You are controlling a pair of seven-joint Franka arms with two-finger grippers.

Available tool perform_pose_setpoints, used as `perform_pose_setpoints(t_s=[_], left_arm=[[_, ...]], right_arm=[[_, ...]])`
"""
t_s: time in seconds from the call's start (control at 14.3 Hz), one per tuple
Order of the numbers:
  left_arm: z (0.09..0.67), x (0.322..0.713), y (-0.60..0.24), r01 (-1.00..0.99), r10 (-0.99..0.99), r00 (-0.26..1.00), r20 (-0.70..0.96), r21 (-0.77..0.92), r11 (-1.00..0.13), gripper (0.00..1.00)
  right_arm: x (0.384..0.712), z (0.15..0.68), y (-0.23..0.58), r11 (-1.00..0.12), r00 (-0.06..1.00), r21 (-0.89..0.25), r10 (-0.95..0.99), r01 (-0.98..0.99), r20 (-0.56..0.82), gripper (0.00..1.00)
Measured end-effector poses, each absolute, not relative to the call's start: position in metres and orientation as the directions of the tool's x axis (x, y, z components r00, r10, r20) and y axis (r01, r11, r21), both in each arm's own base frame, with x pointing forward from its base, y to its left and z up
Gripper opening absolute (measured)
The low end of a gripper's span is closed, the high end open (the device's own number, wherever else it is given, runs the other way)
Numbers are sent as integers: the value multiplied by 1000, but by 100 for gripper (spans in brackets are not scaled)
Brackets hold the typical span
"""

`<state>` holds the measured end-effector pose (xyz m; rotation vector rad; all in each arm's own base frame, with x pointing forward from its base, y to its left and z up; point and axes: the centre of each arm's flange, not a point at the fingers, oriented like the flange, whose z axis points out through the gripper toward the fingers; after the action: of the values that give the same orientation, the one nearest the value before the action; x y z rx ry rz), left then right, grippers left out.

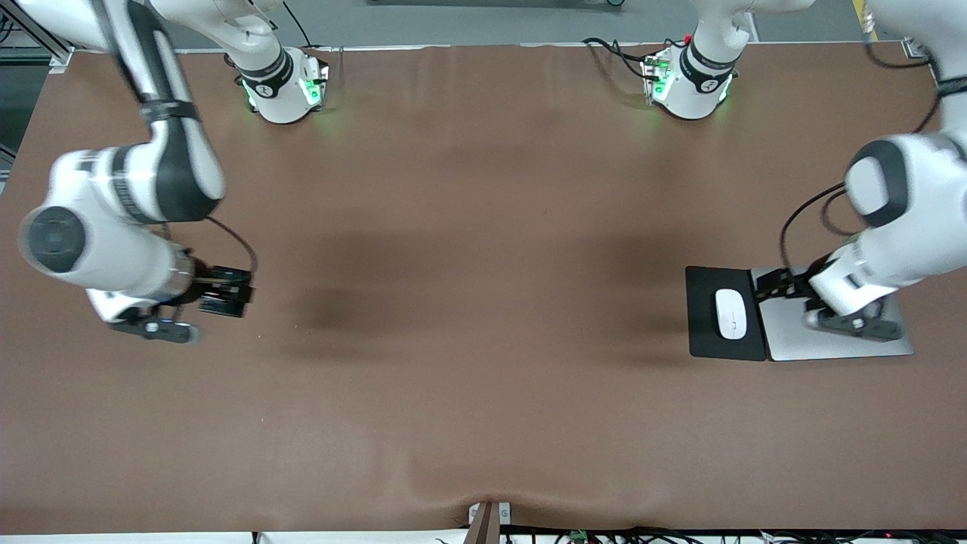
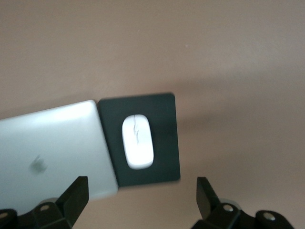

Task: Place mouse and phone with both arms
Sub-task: 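Release the mouse and raise the left gripper while the right gripper carries the phone, then set the black phone beside the green plush with the right gripper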

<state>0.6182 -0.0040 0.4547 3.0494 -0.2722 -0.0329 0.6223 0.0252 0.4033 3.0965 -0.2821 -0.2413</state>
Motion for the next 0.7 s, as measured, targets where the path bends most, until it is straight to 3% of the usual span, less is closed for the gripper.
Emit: perform_pose_setpoints(t_s=[0.28,0.7], left_arm=[[560,590,-39,-165,-167,984,-57,39,-986,100],[602,545,-84,-126,-125,988,-88,-7,-992,100]], right_arm=[[600,386,-55,-986,963,16,-165,-166,-214,80],[563,306,-90,-984,966,6,-174,-177,-191,80]])
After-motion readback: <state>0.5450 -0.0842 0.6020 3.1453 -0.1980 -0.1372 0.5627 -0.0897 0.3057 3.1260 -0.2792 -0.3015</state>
